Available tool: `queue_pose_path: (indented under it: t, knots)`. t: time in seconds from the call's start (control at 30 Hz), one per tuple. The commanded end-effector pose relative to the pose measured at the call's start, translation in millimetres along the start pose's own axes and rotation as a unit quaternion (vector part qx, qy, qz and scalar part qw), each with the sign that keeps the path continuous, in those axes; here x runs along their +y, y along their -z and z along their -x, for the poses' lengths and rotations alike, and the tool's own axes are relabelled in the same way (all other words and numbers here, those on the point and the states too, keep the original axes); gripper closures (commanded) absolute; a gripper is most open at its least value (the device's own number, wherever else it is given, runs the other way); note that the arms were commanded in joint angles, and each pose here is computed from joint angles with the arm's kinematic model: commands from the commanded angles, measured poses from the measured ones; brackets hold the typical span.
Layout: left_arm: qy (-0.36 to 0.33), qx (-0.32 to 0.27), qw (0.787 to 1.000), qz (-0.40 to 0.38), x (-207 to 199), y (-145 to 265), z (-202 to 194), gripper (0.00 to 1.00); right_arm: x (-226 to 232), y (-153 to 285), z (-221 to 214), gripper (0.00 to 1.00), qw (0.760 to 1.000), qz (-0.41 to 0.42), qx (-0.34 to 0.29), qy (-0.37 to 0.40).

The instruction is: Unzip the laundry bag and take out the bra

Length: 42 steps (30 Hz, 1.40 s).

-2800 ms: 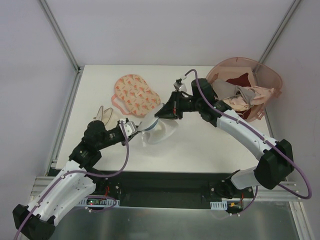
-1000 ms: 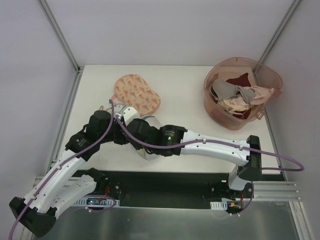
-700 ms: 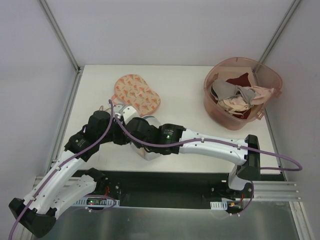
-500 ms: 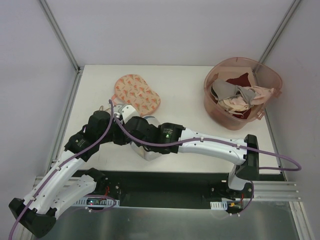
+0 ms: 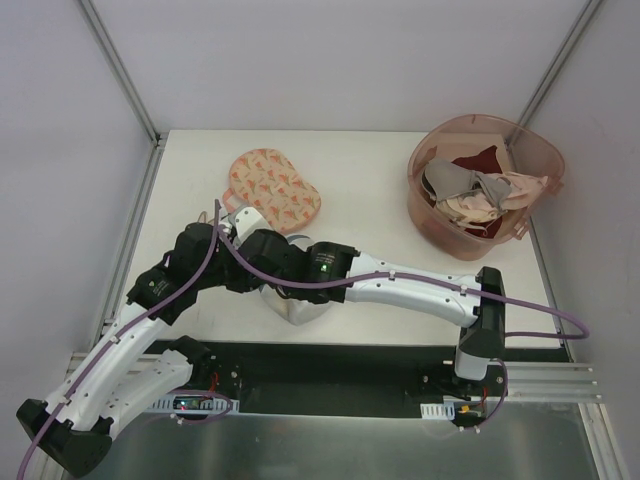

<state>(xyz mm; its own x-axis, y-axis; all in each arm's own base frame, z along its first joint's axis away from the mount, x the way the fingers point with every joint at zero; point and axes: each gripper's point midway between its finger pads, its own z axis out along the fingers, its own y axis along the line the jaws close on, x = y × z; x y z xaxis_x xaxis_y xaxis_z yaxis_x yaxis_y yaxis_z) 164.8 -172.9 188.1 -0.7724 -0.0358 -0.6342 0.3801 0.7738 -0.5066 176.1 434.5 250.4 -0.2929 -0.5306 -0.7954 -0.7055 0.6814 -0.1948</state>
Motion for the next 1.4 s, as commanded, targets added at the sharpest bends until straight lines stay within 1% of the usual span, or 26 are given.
queue_pose_path:
  t: [0.0,0.03,0.1,0.2,0.47,0.67,0.87,1.03,1.07,1.17,1.37]
  knots:
    - [-0.012,-0.026,0.999,-0.031,-19,10,16,1.0,-2,0,-1,0.71,1.0,-0.002,0.008,0.023]
    - [-0.012,-0.026,0.999,-0.031,-19,10,16,1.0,0,-1,-4,0.73,1.0,0.003,0.012,0.028]
    - [-0.013,-0.027,0.999,-0.032,-19,11,16,1.0,2,-2,-8,0.75,0.999,0.009,0.018,0.035]
    - [-0.014,-0.026,0.999,-0.032,-19,11,16,1.0,1,-4,-10,0.73,0.999,0.003,0.021,0.041]
    - [-0.015,-0.026,0.999,-0.034,-21,13,16,1.0,-2,-7,-14,0.72,0.998,-0.009,0.027,0.05]
    - [-0.015,-0.028,0.999,-0.034,-21,13,17,1.0,-7,-9,-16,0.75,0.998,-0.025,0.029,0.053]
    - [-0.015,-0.028,0.999,-0.036,-21,14,17,1.0,-10,-8,-17,0.85,0.998,-0.033,0.027,0.051]
    - [-0.016,-0.028,0.999,-0.039,-23,15,17,1.0,-12,-7,-15,0.92,0.998,-0.038,0.022,0.047]
    - [-0.016,-0.03,0.999,-0.038,-23,15,17,1.0,-13,-8,-16,0.99,0.998,-0.039,0.024,0.048]
    - [-0.018,-0.031,0.999,-0.039,-23,15,17,1.0,-17,-8,-16,0.99,0.998,-0.046,0.021,0.042]
    - [-0.017,-0.03,0.999,-0.038,-22,15,17,1.0,-14,-5,-16,0.99,0.999,-0.033,0.016,0.028]
